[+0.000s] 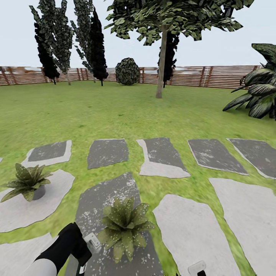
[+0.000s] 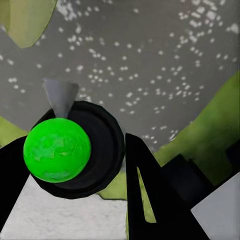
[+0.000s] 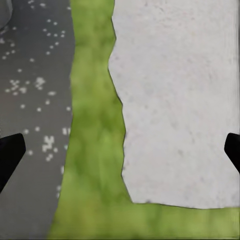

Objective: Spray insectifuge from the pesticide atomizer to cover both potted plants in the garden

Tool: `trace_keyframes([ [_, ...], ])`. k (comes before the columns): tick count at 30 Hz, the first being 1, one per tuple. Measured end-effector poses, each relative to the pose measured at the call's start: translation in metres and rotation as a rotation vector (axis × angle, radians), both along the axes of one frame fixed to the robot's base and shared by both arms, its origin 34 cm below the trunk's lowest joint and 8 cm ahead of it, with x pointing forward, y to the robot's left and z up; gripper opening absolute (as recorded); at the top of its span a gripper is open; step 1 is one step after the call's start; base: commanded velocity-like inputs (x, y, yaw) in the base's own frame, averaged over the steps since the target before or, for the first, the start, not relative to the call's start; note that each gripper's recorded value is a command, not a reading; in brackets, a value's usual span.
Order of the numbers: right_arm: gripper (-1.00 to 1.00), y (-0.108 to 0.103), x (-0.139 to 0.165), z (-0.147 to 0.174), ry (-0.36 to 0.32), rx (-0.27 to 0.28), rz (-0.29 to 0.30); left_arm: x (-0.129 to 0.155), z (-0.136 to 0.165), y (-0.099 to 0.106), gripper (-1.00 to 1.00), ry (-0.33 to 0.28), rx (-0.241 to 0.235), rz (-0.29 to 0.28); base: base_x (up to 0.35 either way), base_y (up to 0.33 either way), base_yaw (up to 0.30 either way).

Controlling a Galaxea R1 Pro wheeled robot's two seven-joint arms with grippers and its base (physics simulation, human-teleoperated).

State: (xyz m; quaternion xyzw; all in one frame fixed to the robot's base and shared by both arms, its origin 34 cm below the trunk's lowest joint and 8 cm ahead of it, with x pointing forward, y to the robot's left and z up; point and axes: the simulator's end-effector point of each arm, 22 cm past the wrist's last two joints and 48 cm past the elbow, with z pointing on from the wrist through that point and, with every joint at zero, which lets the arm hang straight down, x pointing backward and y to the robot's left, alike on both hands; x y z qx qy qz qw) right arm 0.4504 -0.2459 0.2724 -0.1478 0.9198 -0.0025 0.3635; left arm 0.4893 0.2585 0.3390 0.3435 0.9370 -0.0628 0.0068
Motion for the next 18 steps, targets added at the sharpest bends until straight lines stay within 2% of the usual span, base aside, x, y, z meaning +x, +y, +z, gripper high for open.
trace_keyframes([
  [9,1.00,0.0000,0.0000,0.0000,0.000,0.000,0.000,-0.0004,-0.0001,-0.0001,-1.00,0.001,0.000,0.000,0.000,0.301,-0.263],
  [13,1.00,0.0001,0.0000,0.0000,0.000,0.000,0.000,-0.0010,-0.0005,0.0002,-1.00,0.002,0.002,-0.005,-0.025,0.304,-0.042],
  [18,1.00,0.0001,0.0000,-0.0002,0.000,0.000,0.000,-0.0017,-0.0012,0.0011,-1.00,0.003,0.007,-0.009,-0.154,0.287,-0.003],
])
